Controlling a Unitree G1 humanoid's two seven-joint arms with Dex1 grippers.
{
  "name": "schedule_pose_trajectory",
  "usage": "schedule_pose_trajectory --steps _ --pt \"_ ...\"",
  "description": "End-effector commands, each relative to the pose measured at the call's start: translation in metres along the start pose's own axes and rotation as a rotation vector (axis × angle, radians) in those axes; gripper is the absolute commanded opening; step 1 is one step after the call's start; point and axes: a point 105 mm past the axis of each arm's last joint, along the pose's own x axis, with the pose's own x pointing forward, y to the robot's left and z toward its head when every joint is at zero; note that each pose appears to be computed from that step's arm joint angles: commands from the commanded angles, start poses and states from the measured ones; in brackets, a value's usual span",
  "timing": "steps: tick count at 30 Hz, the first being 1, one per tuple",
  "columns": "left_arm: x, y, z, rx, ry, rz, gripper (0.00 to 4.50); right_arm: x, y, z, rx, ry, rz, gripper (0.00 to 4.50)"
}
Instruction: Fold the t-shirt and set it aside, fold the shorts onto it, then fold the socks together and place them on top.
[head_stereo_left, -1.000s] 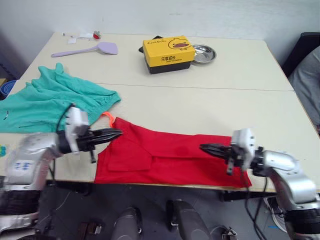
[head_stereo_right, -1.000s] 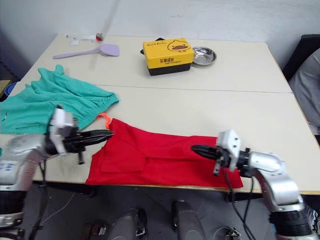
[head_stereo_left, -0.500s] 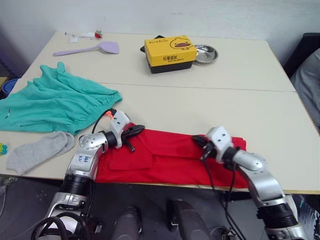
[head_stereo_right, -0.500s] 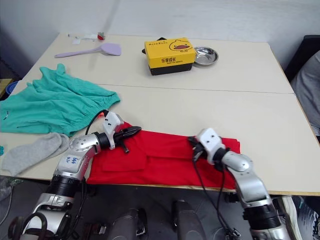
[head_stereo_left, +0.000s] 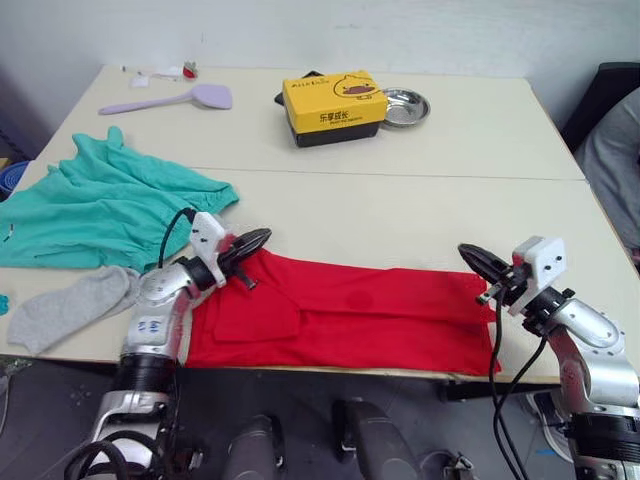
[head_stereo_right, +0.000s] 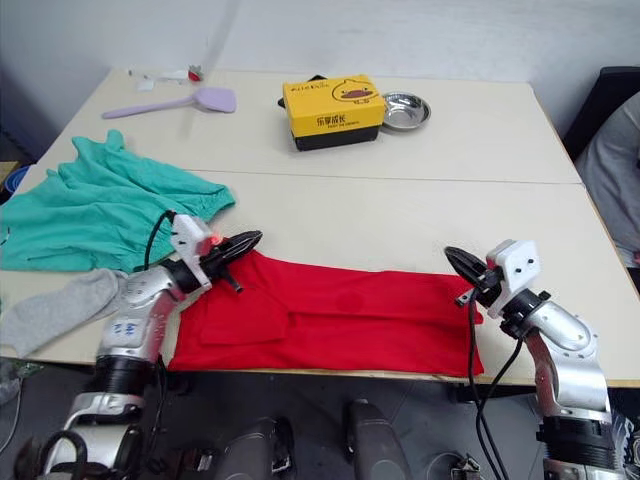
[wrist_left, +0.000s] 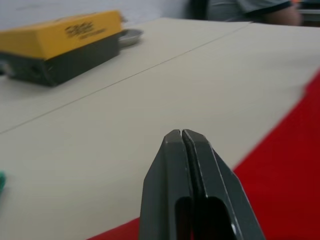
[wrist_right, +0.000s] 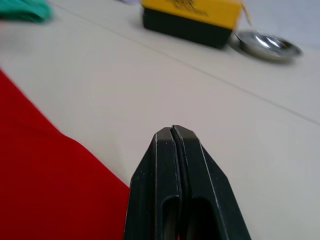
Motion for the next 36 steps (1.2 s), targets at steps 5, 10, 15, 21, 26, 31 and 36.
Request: schedule_pose_trajectory --steps 5,10,15,21,26,31,36 --pt "-0.020 -0.044 -0.011 0.029 0.130 -0.165 0.04 0.021 0.051 -0.030 -0.027 0.136 0.076 0.00" --pt "-0.039 -0.044 -0.052 0.078 0.310 -0.071 0.04 0.010 0.045 -0.055 -0.043 0.224 -0.016 0.00" --pt "-0.065 -0.033 -0.052 0.066 0.331 -0.006 0.04 -0.016 0.021 -0.054 -0.019 0.205 -0.086 0.00" --pt "-0.091 -0.012 -0.050 0.074 0.359 0.030 0.04 -0.048 -0.013 -0.056 0.016 0.205 -0.150 0.00" --pt "-0.094 -0.015 -0.028 -0.008 0.261 -0.029 0.00 -0.051 -0.015 -0.029 0.056 0.120 -0.032 0.36" --pt "-0.090 -0.032 0.009 -0.042 0.147 -0.186 0.91 -0.050 -0.030 -0.008 0.078 0.217 0.094 1.94" --pt "-0.080 -0.053 0.032 -0.020 0.092 -0.343 2.54 -0.041 -0.045 -0.002 0.171 0.391 0.232 3.76"
